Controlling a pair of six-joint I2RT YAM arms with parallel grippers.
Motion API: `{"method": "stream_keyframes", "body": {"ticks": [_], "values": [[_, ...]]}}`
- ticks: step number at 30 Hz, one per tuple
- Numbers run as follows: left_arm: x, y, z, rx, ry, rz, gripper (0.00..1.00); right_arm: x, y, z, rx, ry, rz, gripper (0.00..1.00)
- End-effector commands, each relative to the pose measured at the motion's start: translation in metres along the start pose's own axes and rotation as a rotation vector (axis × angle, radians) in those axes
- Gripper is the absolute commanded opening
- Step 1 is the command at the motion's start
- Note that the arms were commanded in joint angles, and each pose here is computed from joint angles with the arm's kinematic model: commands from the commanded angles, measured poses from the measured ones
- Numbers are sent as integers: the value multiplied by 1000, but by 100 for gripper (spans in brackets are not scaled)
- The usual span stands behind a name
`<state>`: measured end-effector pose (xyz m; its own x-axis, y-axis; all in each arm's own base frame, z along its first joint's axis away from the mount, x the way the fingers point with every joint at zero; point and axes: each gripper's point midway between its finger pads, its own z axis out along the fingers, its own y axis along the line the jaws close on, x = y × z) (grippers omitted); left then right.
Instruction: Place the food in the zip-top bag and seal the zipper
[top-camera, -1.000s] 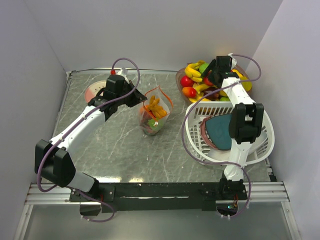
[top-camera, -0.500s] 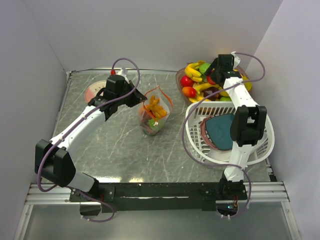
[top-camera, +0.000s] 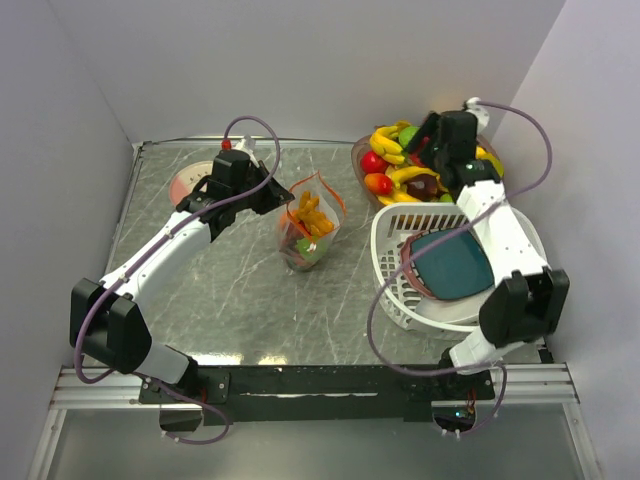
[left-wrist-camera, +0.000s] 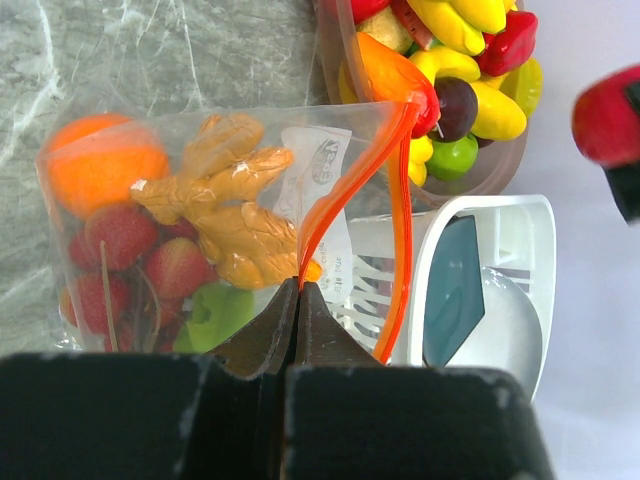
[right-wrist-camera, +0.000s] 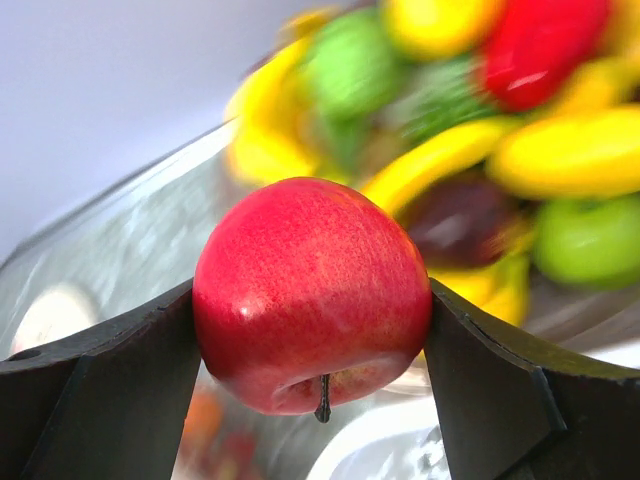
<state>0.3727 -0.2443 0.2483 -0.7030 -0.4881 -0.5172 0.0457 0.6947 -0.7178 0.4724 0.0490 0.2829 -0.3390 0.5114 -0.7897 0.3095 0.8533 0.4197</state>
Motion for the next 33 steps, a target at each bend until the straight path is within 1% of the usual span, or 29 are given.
{"method": "stream_keyframes", "body": {"ticks": [1,2,5,6,9,13,15,18,19,20,21,23,27,30,33], "values": [[-19,-20,-4,53,-59,25,1,21,78,-66,-219,-7,-92,47],[-20,-20,-4,55,-60,24,1,38,100,-84,-278,17,-118,47],[-20,-22,-4,60,-63,25,1,65,127,-105,-326,45,-172,50],[-20,-21,-4,58,-64,27,1,85,144,-117,-372,74,-199,50],[-21,-23,-4,64,-63,21,1,115,160,-124,-379,105,-251,52],[-19,-24,-3,71,-58,16,1,149,170,-120,-378,165,-295,53],[-20,-25,-4,75,-60,17,1,163,174,-117,-385,192,-310,57],[-20,-24,-5,74,-65,14,1,180,175,-116,-378,224,-342,68],[-19,-23,-4,74,-63,12,1,185,173,-117,-372,235,-354,76],[-19,-23,-4,76,-64,11,1,185,173,-116,-368,239,-353,80],[-18,-22,-3,73,-62,8,1,186,171,-117,-366,244,-356,89],[-16,-20,-3,72,-63,6,1,182,172,-120,-377,237,-353,100],[-14,-16,-2,72,-68,-6,1,170,178,-128,-408,218,-367,100],[-13,-15,-1,70,-66,-13,1,158,179,-132,-398,198,-385,100],[-12,-14,-3,71,-72,-21,1,122,164,-121,-334,129,-365,100]]}}
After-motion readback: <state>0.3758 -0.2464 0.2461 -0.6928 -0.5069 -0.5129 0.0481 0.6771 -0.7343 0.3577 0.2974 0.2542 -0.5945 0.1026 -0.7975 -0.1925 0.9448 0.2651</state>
